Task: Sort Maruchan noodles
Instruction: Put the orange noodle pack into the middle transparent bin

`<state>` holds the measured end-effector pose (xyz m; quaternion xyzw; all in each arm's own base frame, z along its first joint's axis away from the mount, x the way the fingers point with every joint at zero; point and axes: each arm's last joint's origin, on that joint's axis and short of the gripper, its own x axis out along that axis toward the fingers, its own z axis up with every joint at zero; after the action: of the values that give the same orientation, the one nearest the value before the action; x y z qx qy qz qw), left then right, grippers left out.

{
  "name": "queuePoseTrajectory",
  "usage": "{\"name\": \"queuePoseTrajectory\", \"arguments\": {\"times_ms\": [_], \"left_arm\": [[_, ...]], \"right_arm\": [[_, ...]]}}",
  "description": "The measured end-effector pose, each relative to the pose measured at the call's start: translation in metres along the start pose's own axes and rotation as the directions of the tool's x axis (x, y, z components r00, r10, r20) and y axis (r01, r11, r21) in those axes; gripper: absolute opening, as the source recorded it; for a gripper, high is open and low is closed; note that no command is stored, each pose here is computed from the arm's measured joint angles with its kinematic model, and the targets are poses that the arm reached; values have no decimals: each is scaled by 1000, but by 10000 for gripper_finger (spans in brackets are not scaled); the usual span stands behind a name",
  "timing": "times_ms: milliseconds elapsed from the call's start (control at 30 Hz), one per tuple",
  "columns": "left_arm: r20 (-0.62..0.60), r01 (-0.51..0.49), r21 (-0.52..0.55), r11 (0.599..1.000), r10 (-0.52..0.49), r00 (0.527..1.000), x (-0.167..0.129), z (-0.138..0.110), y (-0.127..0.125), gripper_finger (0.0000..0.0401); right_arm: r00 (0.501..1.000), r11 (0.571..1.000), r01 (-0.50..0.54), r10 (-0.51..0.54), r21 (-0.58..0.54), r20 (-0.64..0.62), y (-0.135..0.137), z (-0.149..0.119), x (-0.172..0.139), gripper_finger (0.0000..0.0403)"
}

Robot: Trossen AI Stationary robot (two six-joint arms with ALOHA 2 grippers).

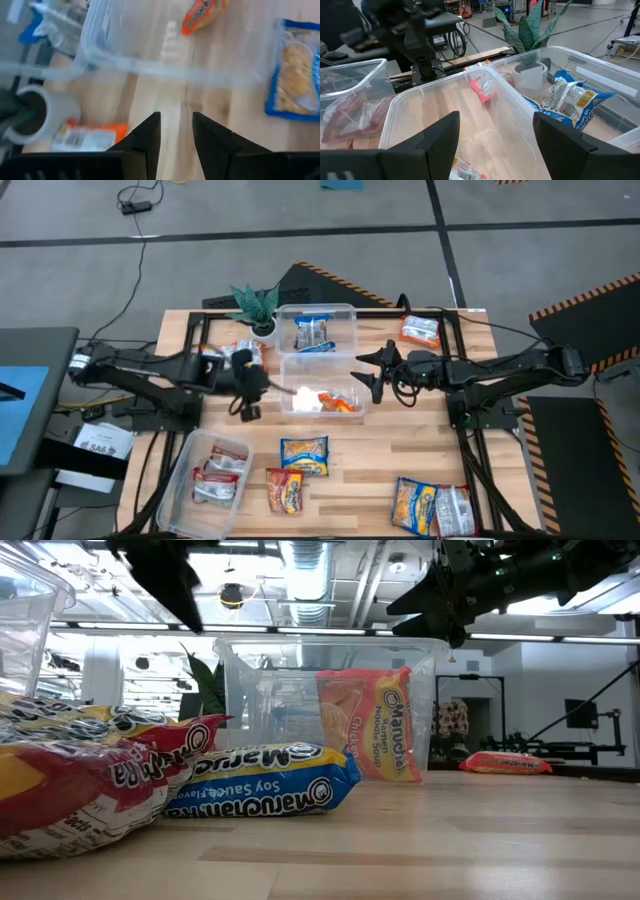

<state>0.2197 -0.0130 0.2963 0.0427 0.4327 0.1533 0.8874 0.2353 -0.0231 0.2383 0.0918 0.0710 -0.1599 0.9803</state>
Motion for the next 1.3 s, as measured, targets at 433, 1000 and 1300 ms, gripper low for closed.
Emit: {"name": "queuePoseTrajectory", "arguments": {"times_ms": [433, 1000, 1300], "left_arm": [[419, 125, -85, 988, -78, 904, 47, -38, 36, 101], [628, 17, -179, 984, 101, 771, 33, -58, 43, 101], [610, 11, -173, 985, 98, 786, 38, -59, 42, 101]], "right_arm": [[963, 974, 225, -219, 23, -155, -17, -6, -12, 276], [339, 452, 891, -725, -43, -600, -141, -46, -30, 276], [323, 478, 876, -673, -58, -666, -186, -74, -9, 276]]}}
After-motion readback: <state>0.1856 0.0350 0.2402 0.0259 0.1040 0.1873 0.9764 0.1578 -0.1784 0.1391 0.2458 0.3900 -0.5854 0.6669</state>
